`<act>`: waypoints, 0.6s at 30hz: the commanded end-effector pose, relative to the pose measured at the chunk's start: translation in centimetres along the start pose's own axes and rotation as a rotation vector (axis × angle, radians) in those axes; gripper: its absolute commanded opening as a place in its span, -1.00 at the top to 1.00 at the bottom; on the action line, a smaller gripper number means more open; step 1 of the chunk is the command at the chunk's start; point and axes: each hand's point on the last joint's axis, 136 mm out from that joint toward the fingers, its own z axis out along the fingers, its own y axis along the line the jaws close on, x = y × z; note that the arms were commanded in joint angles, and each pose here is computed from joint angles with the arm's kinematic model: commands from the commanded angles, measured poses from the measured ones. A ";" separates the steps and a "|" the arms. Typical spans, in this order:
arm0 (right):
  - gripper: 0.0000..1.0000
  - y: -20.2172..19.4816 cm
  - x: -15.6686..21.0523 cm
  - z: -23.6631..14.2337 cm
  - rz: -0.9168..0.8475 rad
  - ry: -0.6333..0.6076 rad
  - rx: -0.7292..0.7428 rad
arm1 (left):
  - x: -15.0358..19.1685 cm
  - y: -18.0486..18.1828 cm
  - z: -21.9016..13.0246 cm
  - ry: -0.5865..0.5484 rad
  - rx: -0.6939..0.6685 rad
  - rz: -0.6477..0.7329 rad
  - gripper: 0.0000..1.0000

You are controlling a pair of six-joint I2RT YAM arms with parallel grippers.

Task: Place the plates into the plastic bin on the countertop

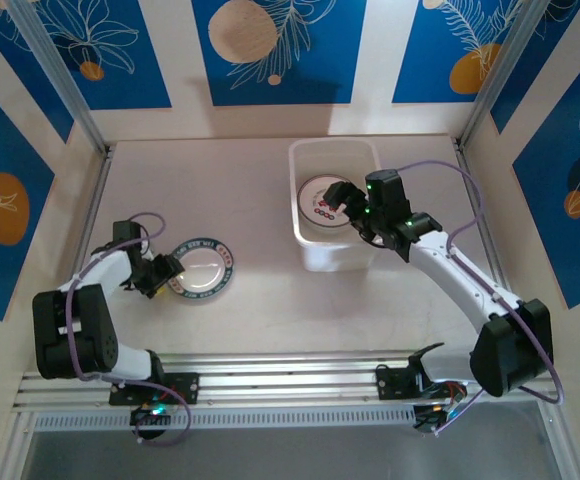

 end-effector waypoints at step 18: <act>-0.88 -0.4 1.7 0.1 -0.004 0.034 0.044 | -0.5 -1.8 0.9 -0.016 0.126 -0.002 0.48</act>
